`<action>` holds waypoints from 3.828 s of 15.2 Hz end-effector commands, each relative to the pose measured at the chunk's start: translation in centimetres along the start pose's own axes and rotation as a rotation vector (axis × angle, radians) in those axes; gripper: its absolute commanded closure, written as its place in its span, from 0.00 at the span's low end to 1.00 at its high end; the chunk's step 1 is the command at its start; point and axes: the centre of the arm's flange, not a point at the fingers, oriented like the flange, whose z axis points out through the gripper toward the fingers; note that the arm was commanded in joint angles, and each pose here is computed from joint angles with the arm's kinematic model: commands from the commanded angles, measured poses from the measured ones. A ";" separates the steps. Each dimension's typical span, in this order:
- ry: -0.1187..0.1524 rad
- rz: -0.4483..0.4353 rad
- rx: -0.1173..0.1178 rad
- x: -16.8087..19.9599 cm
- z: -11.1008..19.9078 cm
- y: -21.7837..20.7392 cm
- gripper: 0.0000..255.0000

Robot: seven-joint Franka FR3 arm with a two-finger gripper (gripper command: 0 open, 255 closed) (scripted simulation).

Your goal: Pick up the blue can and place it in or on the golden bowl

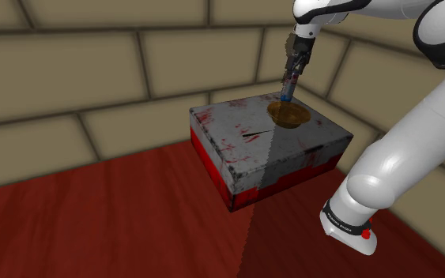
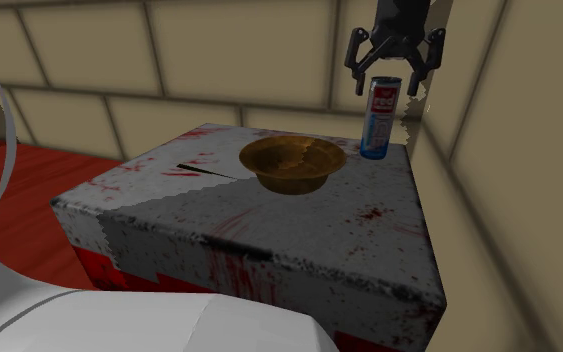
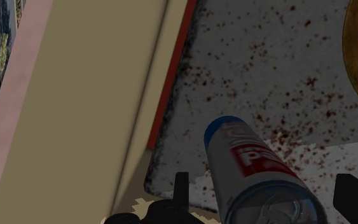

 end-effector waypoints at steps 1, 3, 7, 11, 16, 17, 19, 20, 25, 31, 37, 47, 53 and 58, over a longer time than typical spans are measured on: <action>0.000 0.000 0.000 0.0 0.0 0.0 0.00; 0.000 0.000 0.000 0.0 0.0 0.0 1.00; 0.000 0.000 0.000 0.0 0.0 0.0 1.00; 0.000 0.000 0.000 0.0 0.0 0.0 1.00; 0.000 0.000 0.000 0.0 -2.1 0.0 1.00; 0.000 0.000 0.000 0.0 -2.6 0.0 1.00; 0.000 0.000 0.000 0.0 -3.7 0.0 1.00; 0.000 0.000 0.000 0.0 -4.2 0.0 1.00; 0.000 0.000 0.000 0.0 -6.9 0.0 1.00; 0.000 0.000 0.000 0.0 -10.0 -0.1 1.00; 0.000 0.000 0.000 -1.4 -12.6 -2.2 1.00; 0.000 0.000 0.000 -8.4 -15.7 -13.0 1.00; 0.000 0.000 0.000 -10.8 -15.8 -16.7 1.00; 0.000 0.000 0.000 -10.8 -13.1 -16.7 1.00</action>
